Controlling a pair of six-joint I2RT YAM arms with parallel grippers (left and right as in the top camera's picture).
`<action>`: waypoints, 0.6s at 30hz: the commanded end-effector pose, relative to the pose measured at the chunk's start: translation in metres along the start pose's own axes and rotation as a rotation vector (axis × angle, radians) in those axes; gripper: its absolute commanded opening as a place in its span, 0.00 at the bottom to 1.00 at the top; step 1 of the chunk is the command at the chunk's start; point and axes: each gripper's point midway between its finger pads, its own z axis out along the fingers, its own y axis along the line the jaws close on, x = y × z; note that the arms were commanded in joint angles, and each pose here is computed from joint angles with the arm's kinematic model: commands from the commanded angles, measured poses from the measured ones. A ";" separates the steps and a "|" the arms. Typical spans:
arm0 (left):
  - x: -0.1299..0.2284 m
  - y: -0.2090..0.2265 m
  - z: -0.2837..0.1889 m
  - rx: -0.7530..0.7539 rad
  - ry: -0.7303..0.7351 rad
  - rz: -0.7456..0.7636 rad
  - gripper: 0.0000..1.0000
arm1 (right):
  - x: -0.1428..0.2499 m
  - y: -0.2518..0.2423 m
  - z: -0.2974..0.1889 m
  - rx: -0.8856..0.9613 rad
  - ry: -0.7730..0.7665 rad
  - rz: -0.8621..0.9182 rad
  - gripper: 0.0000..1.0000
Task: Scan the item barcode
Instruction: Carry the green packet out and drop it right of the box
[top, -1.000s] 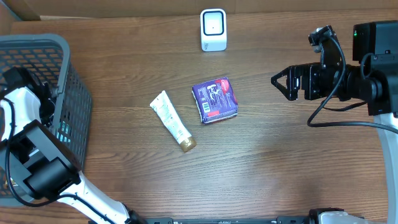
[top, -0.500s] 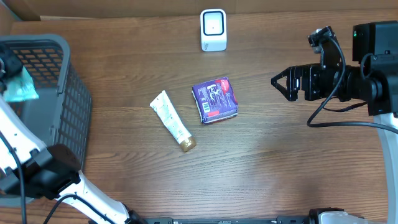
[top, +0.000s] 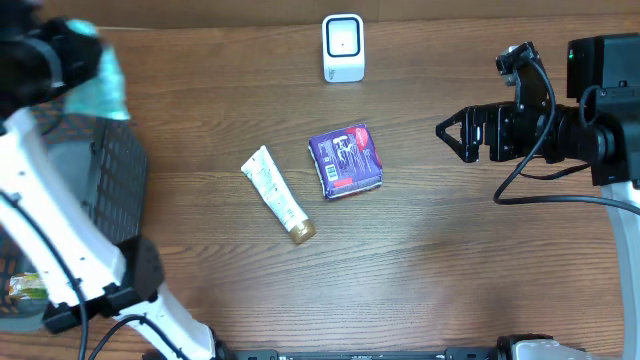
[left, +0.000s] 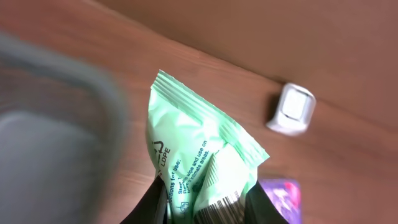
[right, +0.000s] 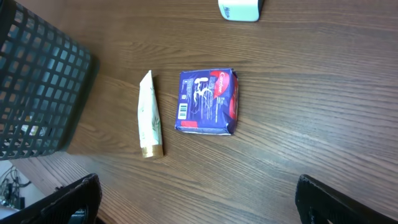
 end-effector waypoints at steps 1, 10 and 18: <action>0.018 -0.046 0.006 0.064 0.047 0.095 0.10 | -0.005 0.003 -0.006 0.000 -0.020 -0.015 1.00; 0.165 -0.142 0.106 0.020 0.512 0.244 0.04 | -0.005 0.003 -0.006 0.000 -0.021 -0.016 1.00; 0.277 -0.205 0.175 0.054 0.618 0.302 0.05 | -0.006 0.003 -0.006 0.000 -0.024 -0.018 1.00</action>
